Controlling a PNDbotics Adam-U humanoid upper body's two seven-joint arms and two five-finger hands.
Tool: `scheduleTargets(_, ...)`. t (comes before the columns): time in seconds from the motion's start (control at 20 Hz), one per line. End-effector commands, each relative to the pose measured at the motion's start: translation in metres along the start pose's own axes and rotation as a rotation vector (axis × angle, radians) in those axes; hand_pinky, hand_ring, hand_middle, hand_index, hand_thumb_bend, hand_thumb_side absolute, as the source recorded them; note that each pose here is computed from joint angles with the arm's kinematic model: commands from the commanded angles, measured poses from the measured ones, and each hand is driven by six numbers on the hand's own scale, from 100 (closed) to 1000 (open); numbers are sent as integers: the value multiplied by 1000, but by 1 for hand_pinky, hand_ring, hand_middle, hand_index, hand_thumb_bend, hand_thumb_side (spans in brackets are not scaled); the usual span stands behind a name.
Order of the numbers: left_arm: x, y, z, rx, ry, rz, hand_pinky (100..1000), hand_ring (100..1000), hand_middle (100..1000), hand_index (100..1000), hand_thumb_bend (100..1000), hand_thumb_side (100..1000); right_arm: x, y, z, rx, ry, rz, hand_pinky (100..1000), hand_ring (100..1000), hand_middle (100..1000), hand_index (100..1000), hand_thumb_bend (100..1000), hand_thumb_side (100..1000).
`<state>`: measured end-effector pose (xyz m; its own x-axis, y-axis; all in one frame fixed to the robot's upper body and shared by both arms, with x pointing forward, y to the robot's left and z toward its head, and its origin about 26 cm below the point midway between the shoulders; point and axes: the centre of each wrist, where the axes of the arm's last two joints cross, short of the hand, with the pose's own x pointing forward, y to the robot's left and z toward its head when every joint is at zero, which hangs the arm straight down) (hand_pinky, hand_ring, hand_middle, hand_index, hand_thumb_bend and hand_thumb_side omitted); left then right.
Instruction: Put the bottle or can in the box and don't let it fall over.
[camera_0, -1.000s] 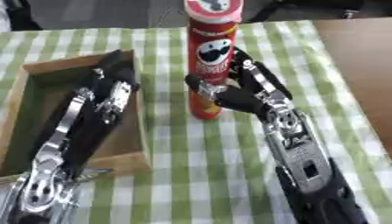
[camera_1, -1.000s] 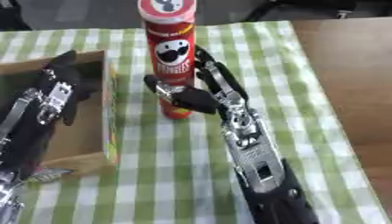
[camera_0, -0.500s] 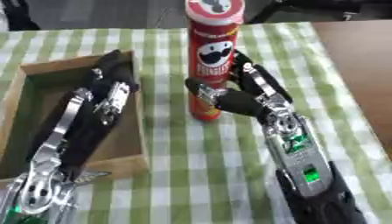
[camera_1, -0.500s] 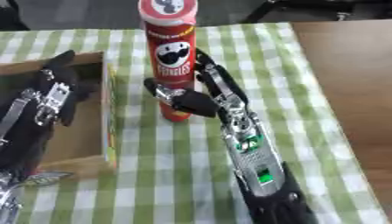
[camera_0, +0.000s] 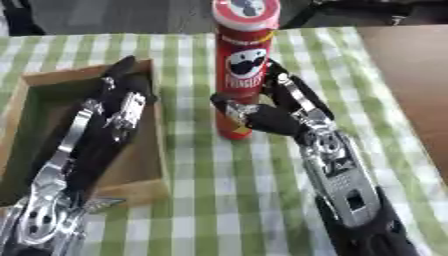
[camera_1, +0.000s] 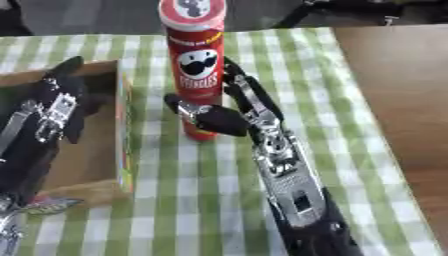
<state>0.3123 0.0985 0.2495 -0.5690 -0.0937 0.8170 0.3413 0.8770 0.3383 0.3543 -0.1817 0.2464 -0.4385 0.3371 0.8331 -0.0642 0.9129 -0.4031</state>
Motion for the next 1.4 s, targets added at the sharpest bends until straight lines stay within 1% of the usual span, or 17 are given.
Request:
scheduleTargets(0.05,7,1,-2,3,-31,10,914,790,176,1000,100,735,23,9,-11,22,-83,-37,1000,1000,1000,1000,514,313)
scheduleTargets(0.45,7,3,-4,2,-35,5,917,787,175,1000,100,734,23,12,-13,29,-88,-46,1000,1000,1000,1000,502,296)
scheduleTargets(0.6,6,4,-4,6,-34,4,919,786,175,1000,100,734,23,13,-14,36,-85,-44,1000,1000,1000,1000,501,312)
scheduleTargets(0.85,6,5,-5,13,-37,6,920,784,174,1000,100,735,25,16,-16,44,-93,-42,1000,1000,1000,1000,514,298)
scheduleTargets(0.95,5,5,-5,14,-34,9,921,782,173,1000,100,739,24,16,-16,45,-92,-41,1000,1000,1000,1000,538,277)
scheduleTargets(1.05,5,5,-5,13,-31,12,921,781,173,1000,100,743,24,17,-16,43,-91,-42,1000,1000,1000,1000,529,280)
scheduleTargets(1.2,5,5,-5,14,-32,14,923,779,172,1000,100,741,24,17,-16,39,-95,-46,1000,1000,1000,954,526,279)
scheduleTargets(1.4,3,5,-5,12,-29,16,924,779,173,993,100,747,23,18,-15,39,-101,-51,997,968,999,903,534,237)
